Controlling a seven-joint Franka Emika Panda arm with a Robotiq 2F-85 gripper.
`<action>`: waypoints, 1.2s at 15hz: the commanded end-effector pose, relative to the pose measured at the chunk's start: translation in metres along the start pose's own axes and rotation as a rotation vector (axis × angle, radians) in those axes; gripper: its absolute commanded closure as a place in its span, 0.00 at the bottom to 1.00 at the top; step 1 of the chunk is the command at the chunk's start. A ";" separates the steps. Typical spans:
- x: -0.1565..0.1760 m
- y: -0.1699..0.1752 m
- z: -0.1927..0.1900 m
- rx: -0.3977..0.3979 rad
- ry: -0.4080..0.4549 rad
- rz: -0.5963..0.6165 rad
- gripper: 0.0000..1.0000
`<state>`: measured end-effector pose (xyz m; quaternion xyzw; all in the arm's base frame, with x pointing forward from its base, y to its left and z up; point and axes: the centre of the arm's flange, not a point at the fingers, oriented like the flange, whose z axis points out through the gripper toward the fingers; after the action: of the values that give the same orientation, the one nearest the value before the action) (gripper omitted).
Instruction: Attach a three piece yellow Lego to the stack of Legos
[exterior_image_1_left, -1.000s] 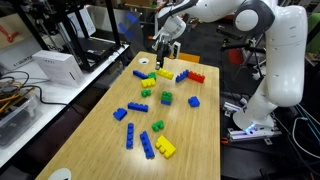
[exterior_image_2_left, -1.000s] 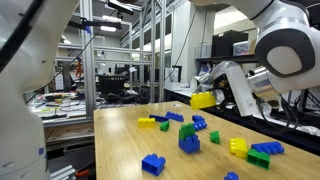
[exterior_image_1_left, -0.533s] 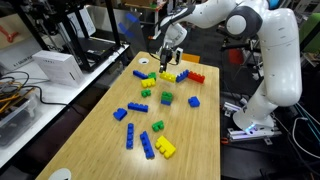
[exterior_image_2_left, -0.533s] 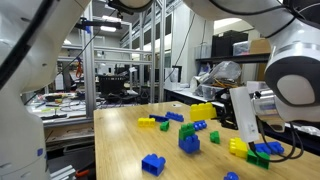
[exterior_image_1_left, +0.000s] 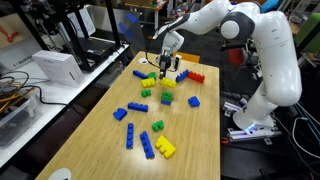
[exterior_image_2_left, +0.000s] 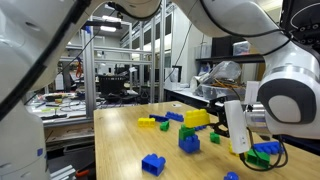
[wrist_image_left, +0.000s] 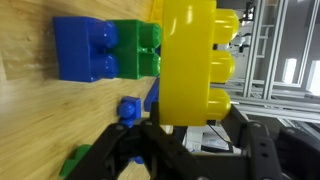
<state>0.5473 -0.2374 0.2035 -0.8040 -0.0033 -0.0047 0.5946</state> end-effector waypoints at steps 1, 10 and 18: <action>0.007 0.008 0.002 0.030 -0.013 -0.024 0.61; 0.009 0.027 0.012 0.013 -0.023 -0.046 0.61; 0.017 0.036 0.018 0.013 -0.031 -0.056 0.61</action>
<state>0.5545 -0.2306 0.1700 -0.7993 -0.0243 -0.0041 0.6004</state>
